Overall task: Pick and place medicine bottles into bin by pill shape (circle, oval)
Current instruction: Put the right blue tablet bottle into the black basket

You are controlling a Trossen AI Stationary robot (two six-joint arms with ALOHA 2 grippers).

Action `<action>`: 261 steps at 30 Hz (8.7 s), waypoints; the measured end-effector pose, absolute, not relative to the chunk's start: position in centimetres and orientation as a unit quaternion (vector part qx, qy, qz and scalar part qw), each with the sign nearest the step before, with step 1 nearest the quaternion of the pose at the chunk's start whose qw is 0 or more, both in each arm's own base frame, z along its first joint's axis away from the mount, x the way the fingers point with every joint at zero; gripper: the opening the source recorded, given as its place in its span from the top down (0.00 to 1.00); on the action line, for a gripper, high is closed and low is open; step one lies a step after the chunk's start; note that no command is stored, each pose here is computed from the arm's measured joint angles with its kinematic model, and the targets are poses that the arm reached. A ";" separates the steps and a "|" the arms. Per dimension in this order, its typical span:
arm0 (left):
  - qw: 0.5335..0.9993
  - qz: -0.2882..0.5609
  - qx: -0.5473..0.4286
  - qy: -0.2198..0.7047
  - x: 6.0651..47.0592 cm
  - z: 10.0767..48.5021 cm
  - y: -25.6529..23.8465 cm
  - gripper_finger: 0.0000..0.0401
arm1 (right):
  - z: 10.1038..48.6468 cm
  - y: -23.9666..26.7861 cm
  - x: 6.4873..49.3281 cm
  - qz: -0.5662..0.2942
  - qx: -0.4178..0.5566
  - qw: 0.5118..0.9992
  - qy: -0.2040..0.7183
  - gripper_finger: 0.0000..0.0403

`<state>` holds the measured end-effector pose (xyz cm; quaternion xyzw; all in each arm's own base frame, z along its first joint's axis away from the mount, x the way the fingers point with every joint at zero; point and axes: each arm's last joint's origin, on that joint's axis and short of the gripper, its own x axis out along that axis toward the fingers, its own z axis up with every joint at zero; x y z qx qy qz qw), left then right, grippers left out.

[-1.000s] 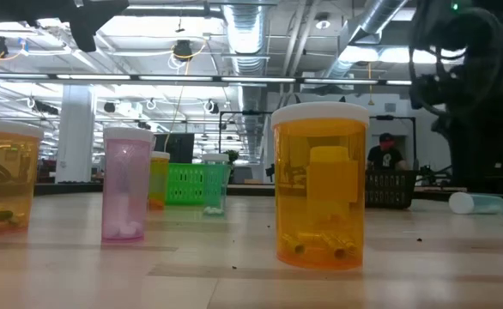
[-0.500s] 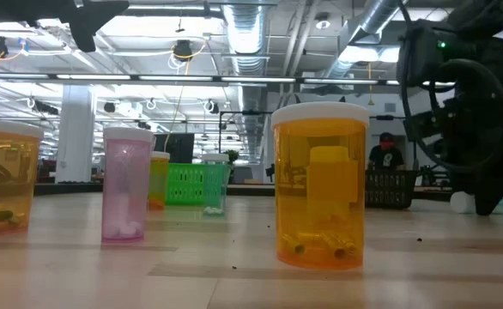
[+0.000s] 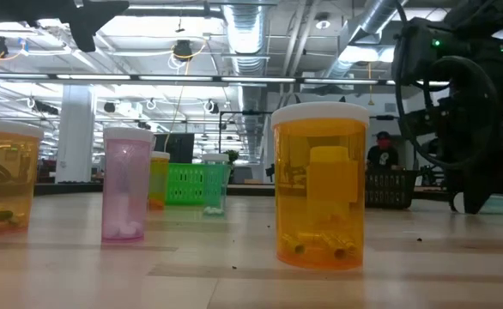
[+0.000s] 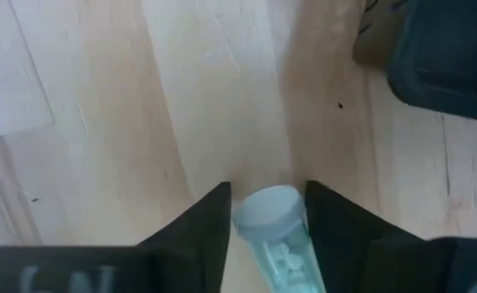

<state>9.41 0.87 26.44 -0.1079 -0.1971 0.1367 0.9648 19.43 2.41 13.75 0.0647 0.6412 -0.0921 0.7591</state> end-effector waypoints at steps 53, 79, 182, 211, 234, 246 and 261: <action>0.966 0.137 -0.110 -0.189 9.5 26.3 0.9 0.45 | 20.2 -0.8 21.0 -0.245 -0.027 0.964 0.098 0.71; 0.967 0.143 -0.101 -0.187 9.5 26.3 0.9 0.45 | 11.5 -2.8 21.3 -0.252 0.044 0.967 0.004 0.70; 0.966 0.158 -0.091 -0.182 9.5 26.2 1.0 0.45 | 15.5 -6.5 23.0 -0.129 0.116 0.822 0.542 0.49; 0.966 0.165 -0.088 -0.181 9.5 26.2 1.0 0.45 | 17.4 -6.0 22.2 -0.117 0.082 0.812 0.565 0.71; 0.966 0.168 -0.092 -0.174 9.5 26.0 1.0 0.45 | 25.5 6.3 25.6 -0.077 -0.067 0.605 0.789 0.71; 0.966 0.168 -0.092 -0.172 9.5 26.0 1.0 0.45 | 15.4 13.7 26.9 0.053 -0.250 0.422 0.870 0.71; 0.965 0.173 -0.092 -0.172 9.5 26.0 1.0 0.45 | 14.1 14.5 26.7 0.108 -0.337 0.379 0.855 0.71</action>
